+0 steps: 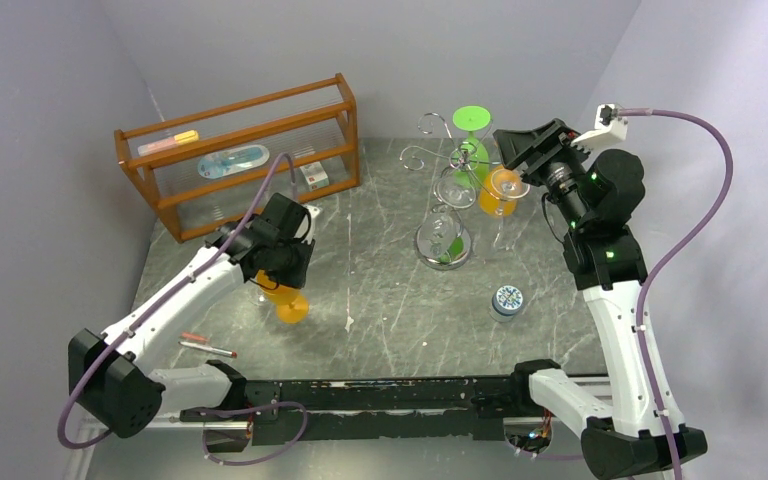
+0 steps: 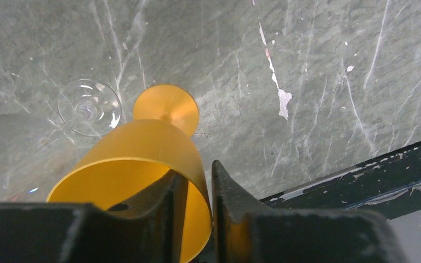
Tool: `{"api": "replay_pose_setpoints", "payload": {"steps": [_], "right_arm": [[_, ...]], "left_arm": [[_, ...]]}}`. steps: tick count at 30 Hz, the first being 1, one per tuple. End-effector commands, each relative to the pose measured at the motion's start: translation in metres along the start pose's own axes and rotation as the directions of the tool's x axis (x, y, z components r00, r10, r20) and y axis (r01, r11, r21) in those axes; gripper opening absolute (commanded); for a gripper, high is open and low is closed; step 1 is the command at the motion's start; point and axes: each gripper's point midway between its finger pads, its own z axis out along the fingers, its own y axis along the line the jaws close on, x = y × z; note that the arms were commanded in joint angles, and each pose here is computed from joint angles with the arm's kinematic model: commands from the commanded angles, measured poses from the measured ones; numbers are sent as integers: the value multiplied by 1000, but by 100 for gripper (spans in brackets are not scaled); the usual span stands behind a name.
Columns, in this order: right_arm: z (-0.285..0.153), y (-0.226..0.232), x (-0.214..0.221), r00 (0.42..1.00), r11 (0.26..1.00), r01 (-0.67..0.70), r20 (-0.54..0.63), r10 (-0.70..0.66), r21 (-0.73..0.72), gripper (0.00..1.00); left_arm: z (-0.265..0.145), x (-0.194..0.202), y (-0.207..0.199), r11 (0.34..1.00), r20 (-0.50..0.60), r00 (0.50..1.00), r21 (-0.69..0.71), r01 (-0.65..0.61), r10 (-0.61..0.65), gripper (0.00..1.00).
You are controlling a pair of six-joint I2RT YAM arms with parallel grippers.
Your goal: Place the wine glass upside down on the wine glass rack
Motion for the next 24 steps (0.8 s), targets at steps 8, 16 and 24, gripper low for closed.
{"api": "replay_pose_setpoints", "payload": {"steps": [8, 16, 24], "right_arm": [[-5, -3, -1, 999, 999, 7, -32, -6, 34, 66], [-1, 17, 6, 997, 997, -17, -70, 11, -82, 71], [-8, 60, -2, 996, 957, -64, -72, 45, -284, 78]], "left_arm": [[-7, -25, -17, 996, 77, 997, 79, -34, 28, 5], [-81, -95, -47, 972, 386, 922, 228, -50, -43, 5], [-207, -168, -47, 941, 776, 575, 337, -33, -258, 5]]}}
